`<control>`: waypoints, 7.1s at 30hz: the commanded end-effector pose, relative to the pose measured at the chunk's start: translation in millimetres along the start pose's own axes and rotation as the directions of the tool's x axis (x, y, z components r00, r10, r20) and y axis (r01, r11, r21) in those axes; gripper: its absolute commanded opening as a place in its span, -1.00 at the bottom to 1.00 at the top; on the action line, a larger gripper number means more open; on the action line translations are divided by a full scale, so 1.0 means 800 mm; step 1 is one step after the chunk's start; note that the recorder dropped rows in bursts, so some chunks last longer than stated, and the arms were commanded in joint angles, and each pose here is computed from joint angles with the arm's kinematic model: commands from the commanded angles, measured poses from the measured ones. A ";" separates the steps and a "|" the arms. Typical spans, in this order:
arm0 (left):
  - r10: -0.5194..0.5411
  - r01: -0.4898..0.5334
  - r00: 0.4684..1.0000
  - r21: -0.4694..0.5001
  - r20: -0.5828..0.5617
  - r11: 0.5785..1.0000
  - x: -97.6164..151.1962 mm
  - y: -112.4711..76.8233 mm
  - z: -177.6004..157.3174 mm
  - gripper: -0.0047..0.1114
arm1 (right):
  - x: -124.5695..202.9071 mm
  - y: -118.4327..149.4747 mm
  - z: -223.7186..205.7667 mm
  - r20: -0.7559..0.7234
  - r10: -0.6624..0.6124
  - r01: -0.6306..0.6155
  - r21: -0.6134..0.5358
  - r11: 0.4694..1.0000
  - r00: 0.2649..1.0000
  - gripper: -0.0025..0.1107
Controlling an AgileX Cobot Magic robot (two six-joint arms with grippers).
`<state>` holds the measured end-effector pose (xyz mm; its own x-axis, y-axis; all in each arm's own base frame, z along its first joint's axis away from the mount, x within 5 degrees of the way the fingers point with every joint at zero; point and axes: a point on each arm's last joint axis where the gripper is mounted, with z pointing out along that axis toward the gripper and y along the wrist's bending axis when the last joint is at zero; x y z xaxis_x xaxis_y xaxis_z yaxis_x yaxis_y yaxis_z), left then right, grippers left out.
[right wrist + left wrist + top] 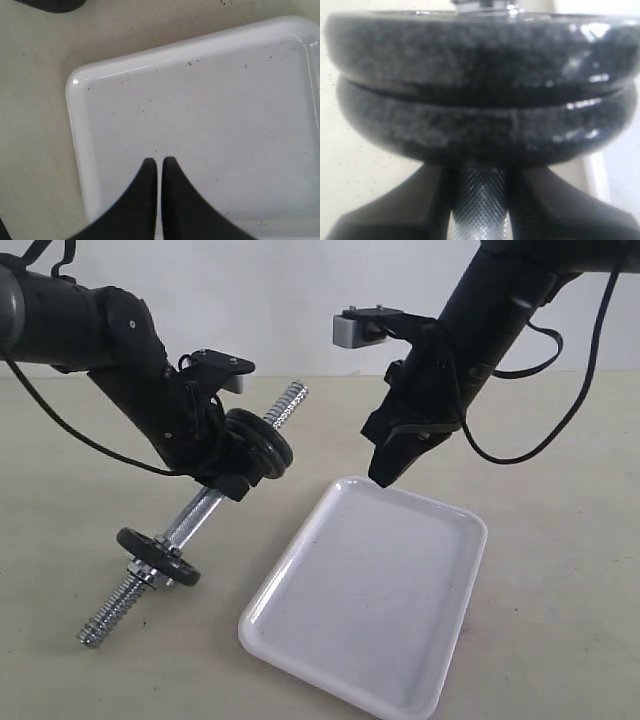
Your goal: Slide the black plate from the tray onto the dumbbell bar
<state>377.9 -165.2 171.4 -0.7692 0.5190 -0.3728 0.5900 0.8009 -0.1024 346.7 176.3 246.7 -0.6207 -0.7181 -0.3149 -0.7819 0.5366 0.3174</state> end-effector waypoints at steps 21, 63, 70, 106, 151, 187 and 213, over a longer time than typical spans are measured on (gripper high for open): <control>-0.127 0.127 0.989 0.009 0.075 0.992 -0.028 0.001 -0.017 -0.84 | -0.010 0.038 -0.022 0.051 -0.133 0.133 0.009 0.991 0.990 -0.96; -0.211 0.208 0.974 0.050 0.079 0.977 -0.028 0.001 0.007 -0.84 | -0.019 0.069 -0.004 -0.045 -0.163 0.167 0.120 0.979 0.986 -0.96; -0.207 0.204 0.975 0.049 0.079 0.978 -0.028 0.001 0.007 -0.84 | -0.019 0.069 -0.004 -0.045 -0.163 0.167 0.120 0.979 0.986 -0.96; -0.183 0.181 0.982 0.062 0.036 0.982 -0.024 -0.002 0.007 -0.32 | -0.019 0.068 -0.004 -0.047 -0.165 0.169 0.126 0.978 0.985 -0.96; -0.068 0.068 0.968 0.010 0.240 0.998 0.066 -0.066 -0.242 -0.84 | -0.012 0.049 -0.010 -0.077 -0.081 0.096 0.213 0.972 0.994 -0.96; 0.085 0.195 0.370 -0.167 0.925 0.967 0.324 -0.102 -0.270 -0.84 | 0.287 0.186 -0.164 0.798 -0.452 -0.407 0.595 0.693 0.398 -0.96; 0.012 0.262 0.455 -0.147 0.890 0.954 0.367 -0.088 -0.179 -0.84 | 0.376 0.148 -0.032 0.829 -0.421 -0.537 0.559 0.632 0.368 -0.96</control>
<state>75.9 -26.4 202.7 -0.1248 -0.0247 -0.9919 0.3246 0.9437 -0.0644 67.4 13.4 214.8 0.0675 -0.1103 -0.9916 -0.2059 0.9709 -0.1220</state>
